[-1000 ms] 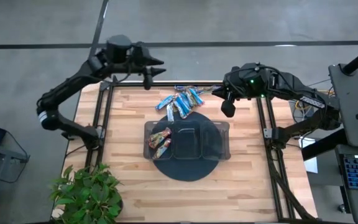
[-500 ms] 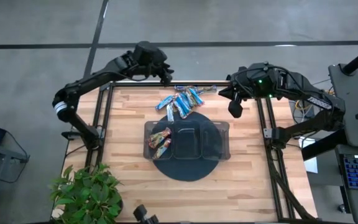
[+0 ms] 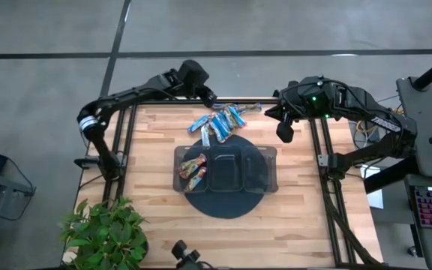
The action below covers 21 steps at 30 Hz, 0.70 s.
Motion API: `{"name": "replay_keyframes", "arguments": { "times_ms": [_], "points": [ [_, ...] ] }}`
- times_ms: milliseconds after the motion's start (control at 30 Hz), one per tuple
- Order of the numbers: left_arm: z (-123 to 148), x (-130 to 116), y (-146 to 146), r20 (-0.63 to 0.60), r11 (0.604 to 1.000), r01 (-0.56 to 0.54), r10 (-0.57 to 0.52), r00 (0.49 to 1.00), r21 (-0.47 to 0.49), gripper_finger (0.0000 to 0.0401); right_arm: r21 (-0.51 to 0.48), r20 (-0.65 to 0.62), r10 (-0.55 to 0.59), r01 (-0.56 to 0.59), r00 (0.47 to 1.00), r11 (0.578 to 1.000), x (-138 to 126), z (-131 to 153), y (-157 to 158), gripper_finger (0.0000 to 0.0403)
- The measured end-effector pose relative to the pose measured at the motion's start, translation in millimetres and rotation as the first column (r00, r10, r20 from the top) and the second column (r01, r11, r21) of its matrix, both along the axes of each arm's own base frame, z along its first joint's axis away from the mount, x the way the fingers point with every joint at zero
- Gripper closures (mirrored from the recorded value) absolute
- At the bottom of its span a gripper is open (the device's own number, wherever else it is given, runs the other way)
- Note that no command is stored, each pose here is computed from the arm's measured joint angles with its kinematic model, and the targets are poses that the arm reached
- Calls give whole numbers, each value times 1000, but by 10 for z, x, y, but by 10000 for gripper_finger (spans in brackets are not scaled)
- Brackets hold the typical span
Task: Pick and place Granola Bars by type
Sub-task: Put the red granola bar into the left black bin
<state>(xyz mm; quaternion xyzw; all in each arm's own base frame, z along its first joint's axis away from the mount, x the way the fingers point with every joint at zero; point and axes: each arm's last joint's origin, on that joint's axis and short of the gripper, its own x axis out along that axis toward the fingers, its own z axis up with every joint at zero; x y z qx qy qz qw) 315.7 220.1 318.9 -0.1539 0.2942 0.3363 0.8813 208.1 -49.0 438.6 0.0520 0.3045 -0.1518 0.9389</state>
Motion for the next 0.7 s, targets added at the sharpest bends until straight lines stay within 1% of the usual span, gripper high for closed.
{"name": "replay_keyframes", "arguments": {
  "times_ms": [200, 333, 533, 600, 700],
  "points": [
    [-271, 165, 93, 25, 995, -7, 9, 1000, -95, 263, -8, -5, 7, -7, 1000, 1000, -2, -2, 0, 394],
    [-436, 264, 145, 61, 985, -12, 23, 998, -173, 263, 0, -39, 7, -7, 999, 1000, -21, -28, 5, 394],
    [-603, 398, 192, 163, 953, 27, 24, 986, -302, 263, 11, -58, 3, -3, 998, 1000, -42, -43, 10, 394],
    [-665, 417, 203, 166, 938, 5, 56, 985, -347, 263, 10, -56, 3, -3, 998, 1000, -52, -37, 12, 394],
    [-754, 428, 221, 151, 922, -38, 103, 983, -384, 263, 9, -52, 4, -3, 999, 1000, -66, -29, 15, 394]
  ]
}}
